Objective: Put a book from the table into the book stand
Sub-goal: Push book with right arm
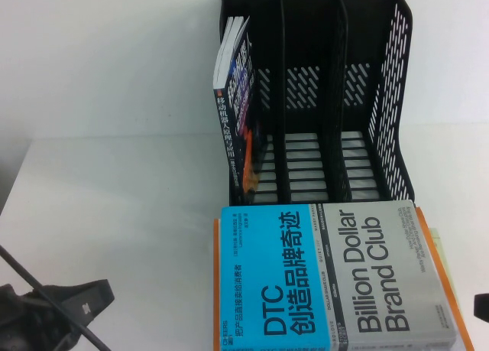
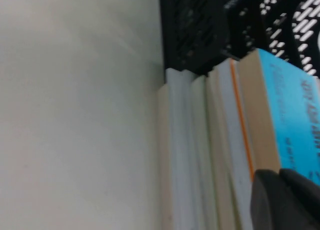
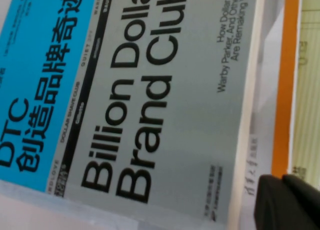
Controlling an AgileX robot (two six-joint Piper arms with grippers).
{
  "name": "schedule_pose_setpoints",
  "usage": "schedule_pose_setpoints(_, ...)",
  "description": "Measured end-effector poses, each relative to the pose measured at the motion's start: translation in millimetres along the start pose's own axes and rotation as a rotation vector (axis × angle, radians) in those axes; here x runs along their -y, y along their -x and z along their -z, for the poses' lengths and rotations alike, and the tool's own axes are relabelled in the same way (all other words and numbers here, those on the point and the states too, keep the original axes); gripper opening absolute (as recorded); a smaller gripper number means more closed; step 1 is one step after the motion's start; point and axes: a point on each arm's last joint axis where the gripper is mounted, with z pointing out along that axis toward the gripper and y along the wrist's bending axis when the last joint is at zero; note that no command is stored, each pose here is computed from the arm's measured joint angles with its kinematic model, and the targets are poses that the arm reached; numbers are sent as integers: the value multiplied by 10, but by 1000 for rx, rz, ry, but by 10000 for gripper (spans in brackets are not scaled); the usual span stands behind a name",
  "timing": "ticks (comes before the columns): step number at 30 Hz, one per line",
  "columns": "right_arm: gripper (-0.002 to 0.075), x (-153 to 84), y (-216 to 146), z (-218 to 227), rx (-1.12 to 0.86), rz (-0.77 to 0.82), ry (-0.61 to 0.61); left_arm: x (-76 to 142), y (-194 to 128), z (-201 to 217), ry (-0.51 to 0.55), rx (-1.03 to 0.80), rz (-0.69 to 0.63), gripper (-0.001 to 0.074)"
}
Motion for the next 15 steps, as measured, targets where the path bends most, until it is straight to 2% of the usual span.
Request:
schedule_pose_setpoints(5,-2,64,169,-241,-42,-13,44,95,8,5,-105,7,15,-4)
schedule_pose_setpoints(15,-2,198,342,-609,-149,-55,61,152,11,13,-168,5,86,-4)
